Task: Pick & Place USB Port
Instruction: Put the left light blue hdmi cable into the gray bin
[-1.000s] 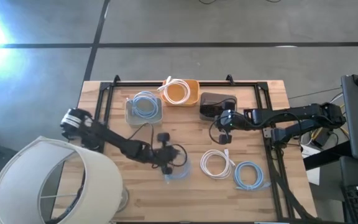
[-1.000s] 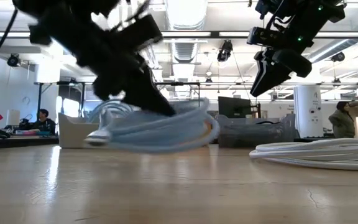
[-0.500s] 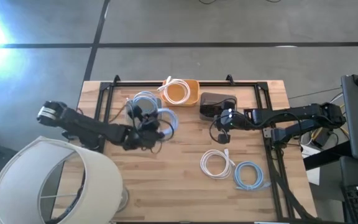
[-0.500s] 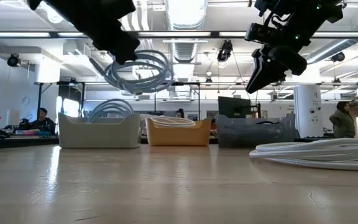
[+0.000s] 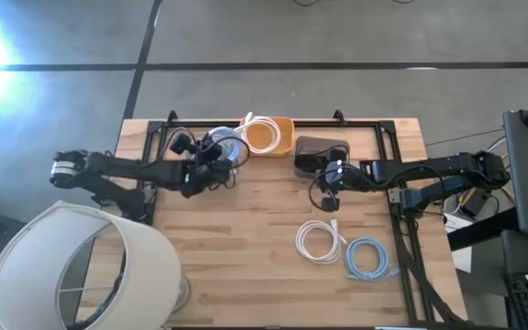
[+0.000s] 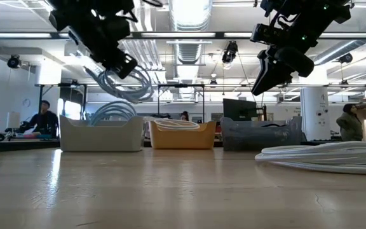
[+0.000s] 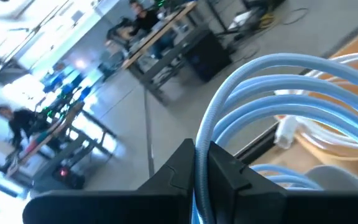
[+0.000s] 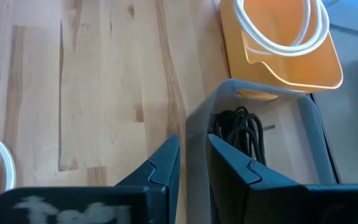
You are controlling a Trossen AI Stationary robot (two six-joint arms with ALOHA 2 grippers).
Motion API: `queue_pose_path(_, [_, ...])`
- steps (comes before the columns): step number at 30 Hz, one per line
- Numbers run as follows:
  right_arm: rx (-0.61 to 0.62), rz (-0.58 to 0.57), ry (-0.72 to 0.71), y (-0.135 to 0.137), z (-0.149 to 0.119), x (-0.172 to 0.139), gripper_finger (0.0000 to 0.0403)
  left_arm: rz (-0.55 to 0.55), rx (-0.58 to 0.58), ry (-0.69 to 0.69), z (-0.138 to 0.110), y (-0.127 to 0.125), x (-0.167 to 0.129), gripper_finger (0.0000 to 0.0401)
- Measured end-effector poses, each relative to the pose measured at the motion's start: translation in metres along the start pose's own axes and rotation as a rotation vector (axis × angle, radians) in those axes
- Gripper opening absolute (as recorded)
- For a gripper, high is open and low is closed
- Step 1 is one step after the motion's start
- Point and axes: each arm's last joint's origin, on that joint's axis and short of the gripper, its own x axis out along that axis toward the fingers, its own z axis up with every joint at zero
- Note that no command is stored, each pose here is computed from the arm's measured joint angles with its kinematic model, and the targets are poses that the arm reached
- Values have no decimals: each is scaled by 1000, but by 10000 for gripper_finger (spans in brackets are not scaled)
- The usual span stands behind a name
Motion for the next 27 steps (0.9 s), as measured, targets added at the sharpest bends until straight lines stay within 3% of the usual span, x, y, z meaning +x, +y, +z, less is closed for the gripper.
queue_pose_path(9, [-1,0,4,0,-1,0,78,95,-48,70,-44,-1,22,32])
queue_pose_path(13, [1,0,-1,0,-1,1,83,68,-98,87,-61,-4,24,35])
queue_pose_path(23, [3,-3,-31,0,2,1,106,39,-87,108,-81,-7,24,95])
queue_pose_path(27, [2,81,-44,2,3,0,118,26,-108,114,-82,-8,24,125])
